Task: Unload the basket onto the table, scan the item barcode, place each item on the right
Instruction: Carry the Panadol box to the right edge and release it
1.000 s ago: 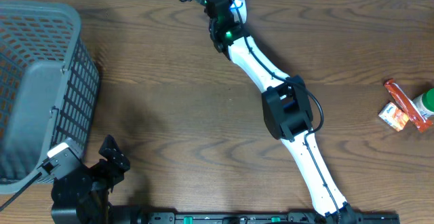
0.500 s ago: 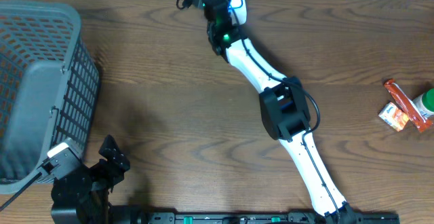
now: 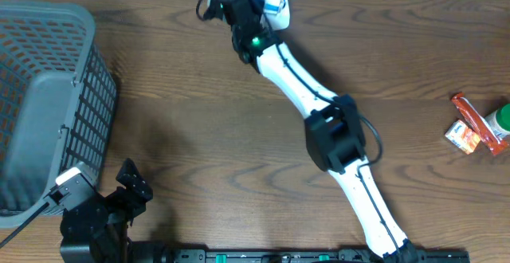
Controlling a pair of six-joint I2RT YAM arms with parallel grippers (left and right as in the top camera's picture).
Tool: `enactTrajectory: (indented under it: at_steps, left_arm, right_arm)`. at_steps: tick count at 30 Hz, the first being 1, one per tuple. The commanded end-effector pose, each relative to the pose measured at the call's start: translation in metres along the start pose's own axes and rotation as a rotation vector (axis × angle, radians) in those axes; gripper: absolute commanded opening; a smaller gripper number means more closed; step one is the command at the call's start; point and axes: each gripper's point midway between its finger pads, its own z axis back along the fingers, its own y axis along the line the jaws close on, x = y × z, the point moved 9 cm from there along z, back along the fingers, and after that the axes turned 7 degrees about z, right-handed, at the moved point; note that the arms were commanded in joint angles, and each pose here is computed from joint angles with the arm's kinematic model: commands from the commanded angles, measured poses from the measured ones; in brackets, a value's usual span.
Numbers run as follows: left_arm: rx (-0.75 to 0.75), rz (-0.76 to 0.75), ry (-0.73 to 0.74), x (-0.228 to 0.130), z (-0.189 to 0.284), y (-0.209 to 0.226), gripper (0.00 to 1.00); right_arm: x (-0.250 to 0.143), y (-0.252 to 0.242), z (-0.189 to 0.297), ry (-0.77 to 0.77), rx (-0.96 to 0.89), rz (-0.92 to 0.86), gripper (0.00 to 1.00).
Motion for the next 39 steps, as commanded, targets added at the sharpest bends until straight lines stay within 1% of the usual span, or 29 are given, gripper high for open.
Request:
enactTrajectory:
  at_steps: [1, 3, 5, 8, 10, 11, 13, 14, 15, 17, 18, 20, 24, 25, 26, 27, 28, 29, 31, 32, 33, 35, 37, 38, 39]
  left_arm:
    - [0.005, 0.01, -0.01, 0.001, 0.002, 0.001, 0.88]
    - [0.005, 0.01, -0.01, 0.001, 0.002, 0.001, 0.88]
    - [0.005, 0.01, -0.01, 0.001, 0.002, 0.001, 0.88]
    - [0.005, 0.01, -0.01, 0.001, 0.002, 0.001, 0.88]
    - [0.005, 0.01, -0.01, 0.001, 0.002, 0.001, 0.88]
    - [0.005, 0.01, -0.01, 0.001, 0.002, 0.001, 0.88]
    - [0.005, 0.01, -0.01, 0.001, 0.002, 0.001, 0.88]
    - [0.005, 0.01, -0.01, 0.001, 0.002, 0.001, 0.88]
    - [0.005, 0.01, -0.01, 0.001, 0.002, 0.001, 0.88]
    - [0.005, 0.01, -0.01, 0.001, 0.002, 0.001, 0.88]
    - [0.005, 0.01, -0.01, 0.001, 0.002, 0.001, 0.88]
    - [0.005, 0.01, -0.01, 0.001, 0.002, 0.001, 0.88]
    - [0.005, 0.01, -0.01, 0.001, 0.002, 0.001, 0.88]
    - [0.005, 0.01, -0.01, 0.001, 0.002, 0.001, 0.88]
    - [0.005, 0.01, -0.01, 0.001, 0.002, 0.001, 0.88]
    - [0.005, 0.01, -0.01, 0.001, 0.002, 0.001, 0.88]
    - [0.005, 0.01, -0.01, 0.001, 0.002, 0.001, 0.88]
    - [0.005, 0.01, -0.01, 0.001, 0.002, 0.001, 0.87]
    - [0.005, 0.01, -0.01, 0.001, 0.002, 0.001, 0.88]
    - [0.005, 0.01, -0.01, 0.001, 0.002, 0.001, 0.88]
    - [0.005, 0.01, -0.01, 0.001, 0.002, 0.001, 0.88]
    - [0.005, 0.01, -0.01, 0.001, 0.002, 0.001, 0.88]
    - [0.005, 0.01, -0.01, 0.001, 0.002, 0.001, 0.88]
    - [0.005, 0.01, -0.01, 0.001, 0.002, 0.001, 0.88]
    - [0.005, 0.01, -0.01, 0.001, 0.002, 0.001, 0.88]
  right_arm:
    - [-0.012, -0.104, 0.066, 0.01, -0.14, -0.329, 0.17]
    - [-0.031, -0.115, 0.079, 0.09, -0.126, -0.469, 0.16]
    - [-0.054, -0.112, 0.083, 0.193, -0.067, -0.512, 0.18]
    - [-0.1, -0.097, 0.082, 0.401, 0.019, -0.575, 0.17]
    - [-0.133, -0.083, 0.082, 0.537, 0.108, -0.653, 0.15]
    - [-0.152, -0.073, 0.081, 0.607, 0.187, -0.689, 0.14]
    - [-0.186, -0.06, 0.082, 0.725, 0.32, -0.751, 0.16]
    - [-0.216, -0.054, 0.084, 0.83, 0.389, -0.806, 0.18]
    - [-0.234, -0.051, 0.084, 0.891, 0.404, -0.837, 0.21]
    - [-0.278, -0.047, 0.084, 1.037, 0.408, -0.908, 0.2]
    - [-0.297, -0.044, 0.084, 1.094, 0.409, -0.933, 0.18]
    - [-0.349, -0.031, 0.083, 1.222, 0.442, -0.996, 0.17]
    - [-0.417, -0.002, 0.081, 1.324, 0.529, -1.16, 0.21]
    - [-0.43, 0.006, 0.083, 1.353, 0.541, -1.181, 0.24]
    - [-0.446, 0.015, 0.086, 1.391, 0.549, -1.198, 0.3]
    - [-0.463, 0.024, 0.089, 1.428, 0.552, -1.224, 0.4]
    - [-0.485, 0.037, 0.094, 1.469, 0.549, -1.279, 0.56]
    - [-0.497, 0.043, 0.097, 1.484, 0.553, -1.313, 0.66]
    - [-0.518, 0.047, 0.104, 1.505, 0.553, -1.39, 0.91]
    - [-0.525, 0.044, 0.107, 1.501, 0.552, -1.449, 0.96]
    - [-0.529, 0.037, 0.11, 1.478, 0.566, -1.507, 0.99]
    - [-0.536, 0.012, 0.119, 1.409, 0.566, -1.619, 0.99]
    - [-0.535, -0.021, 0.13, 1.296, 0.553, -1.72, 0.99]
    - [-0.531, -0.041, 0.136, 1.208, 0.55, -1.772, 0.99]
    - [-0.523, -0.065, 0.142, 1.082, 0.554, -1.823, 0.99]
